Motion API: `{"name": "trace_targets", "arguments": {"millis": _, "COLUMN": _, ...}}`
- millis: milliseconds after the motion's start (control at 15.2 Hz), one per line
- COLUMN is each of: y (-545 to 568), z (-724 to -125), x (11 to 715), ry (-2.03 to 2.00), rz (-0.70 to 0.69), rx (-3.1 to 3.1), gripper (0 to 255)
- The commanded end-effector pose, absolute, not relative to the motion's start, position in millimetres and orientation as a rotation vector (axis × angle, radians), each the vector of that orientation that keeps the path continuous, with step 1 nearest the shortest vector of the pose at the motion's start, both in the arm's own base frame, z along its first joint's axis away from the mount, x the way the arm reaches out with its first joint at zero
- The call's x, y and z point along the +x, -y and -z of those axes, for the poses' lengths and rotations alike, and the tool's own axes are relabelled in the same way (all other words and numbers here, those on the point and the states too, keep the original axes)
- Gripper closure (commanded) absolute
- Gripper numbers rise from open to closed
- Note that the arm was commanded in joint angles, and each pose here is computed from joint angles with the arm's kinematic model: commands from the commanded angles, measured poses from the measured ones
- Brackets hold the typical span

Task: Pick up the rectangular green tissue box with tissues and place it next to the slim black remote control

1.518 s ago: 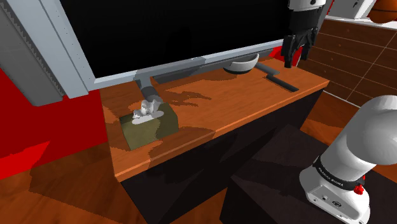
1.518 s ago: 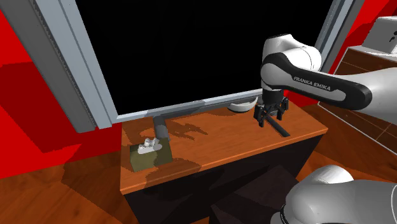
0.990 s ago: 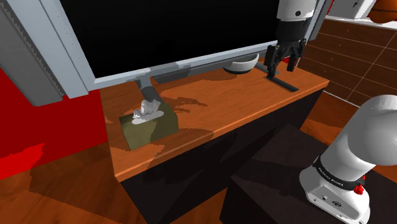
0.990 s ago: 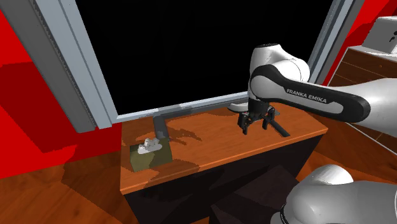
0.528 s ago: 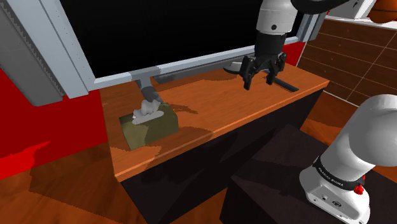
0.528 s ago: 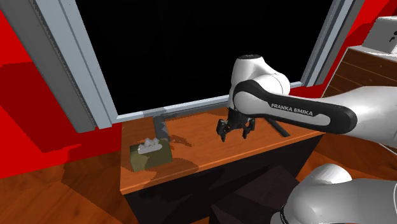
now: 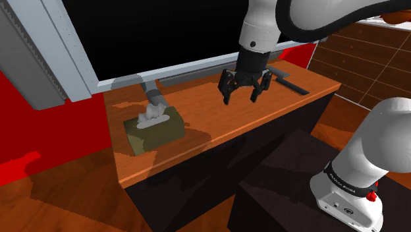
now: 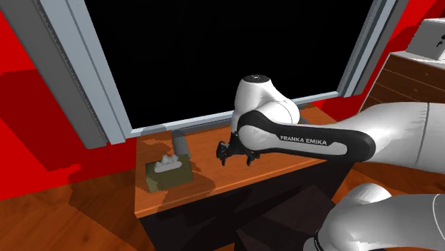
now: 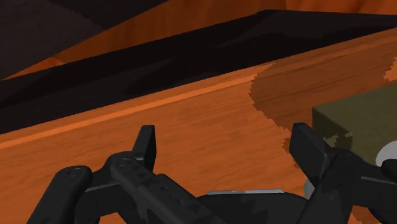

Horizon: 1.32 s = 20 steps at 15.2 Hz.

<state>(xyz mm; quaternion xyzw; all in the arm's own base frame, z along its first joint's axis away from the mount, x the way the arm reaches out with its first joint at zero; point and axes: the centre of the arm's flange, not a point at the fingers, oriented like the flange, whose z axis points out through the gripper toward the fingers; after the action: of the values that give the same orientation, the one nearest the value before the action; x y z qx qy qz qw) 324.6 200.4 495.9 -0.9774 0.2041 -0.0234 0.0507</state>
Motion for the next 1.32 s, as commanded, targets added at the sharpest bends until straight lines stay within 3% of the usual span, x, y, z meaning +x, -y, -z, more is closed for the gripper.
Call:
{"name": "trace_targets", "arguments": {"millis": 0, "y": -223.9, "z": -491.9, "x": 332.4, "ry": -0.661, "rz": 0.106, "rx": -2.945, "gripper": 0}}
{"name": "trace_targets", "arguments": {"millis": 1254, "y": -424.6, "z": -477.9, "x": 428.9, "ry": -0.987, "rz": 0.397, "rx": -2.661, "gripper": 0}}
